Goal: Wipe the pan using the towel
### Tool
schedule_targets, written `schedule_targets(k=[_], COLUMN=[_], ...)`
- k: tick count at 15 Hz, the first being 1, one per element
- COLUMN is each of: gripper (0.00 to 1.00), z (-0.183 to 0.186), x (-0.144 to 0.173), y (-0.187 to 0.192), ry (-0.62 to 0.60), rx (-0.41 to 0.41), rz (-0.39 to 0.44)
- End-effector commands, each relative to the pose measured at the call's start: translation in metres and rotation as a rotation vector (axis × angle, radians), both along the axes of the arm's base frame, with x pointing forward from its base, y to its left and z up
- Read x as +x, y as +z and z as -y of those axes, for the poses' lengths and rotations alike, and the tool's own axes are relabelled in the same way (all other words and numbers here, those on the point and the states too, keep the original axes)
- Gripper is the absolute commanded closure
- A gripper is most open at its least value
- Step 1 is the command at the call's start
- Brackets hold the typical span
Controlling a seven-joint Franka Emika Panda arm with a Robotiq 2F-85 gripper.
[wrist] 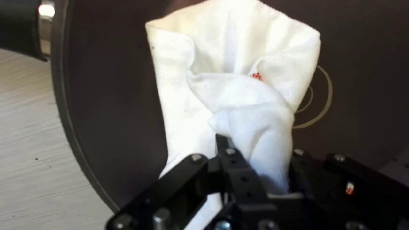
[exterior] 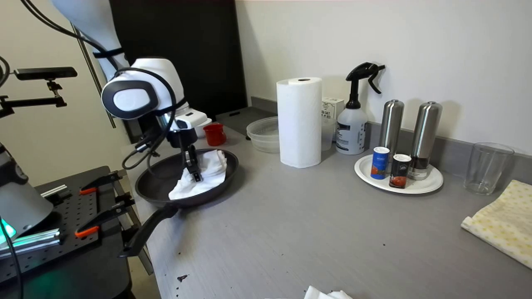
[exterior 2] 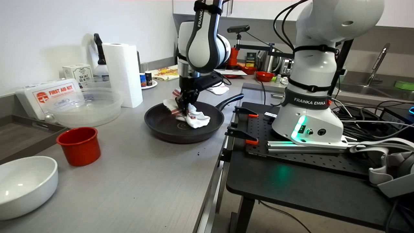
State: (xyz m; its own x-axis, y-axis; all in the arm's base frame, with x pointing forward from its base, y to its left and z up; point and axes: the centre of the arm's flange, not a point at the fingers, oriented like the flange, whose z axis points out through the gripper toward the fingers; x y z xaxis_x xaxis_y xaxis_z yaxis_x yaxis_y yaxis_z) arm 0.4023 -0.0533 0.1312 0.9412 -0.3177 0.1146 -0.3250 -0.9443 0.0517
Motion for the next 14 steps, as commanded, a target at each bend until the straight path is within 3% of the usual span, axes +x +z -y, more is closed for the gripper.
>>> schedule_targets(k=[1,4,14], gripper=[0.94,0.94,0.94], z=[-0.004,-0.017,-0.094], x=[0.000,-0.004,-0.029], y=[0.006,0.004,0.011], ry=[-0.083,-0.056,0.207], rx=[-0.015,-0.019,-0.015], rz=[0.006,0.004,-0.002])
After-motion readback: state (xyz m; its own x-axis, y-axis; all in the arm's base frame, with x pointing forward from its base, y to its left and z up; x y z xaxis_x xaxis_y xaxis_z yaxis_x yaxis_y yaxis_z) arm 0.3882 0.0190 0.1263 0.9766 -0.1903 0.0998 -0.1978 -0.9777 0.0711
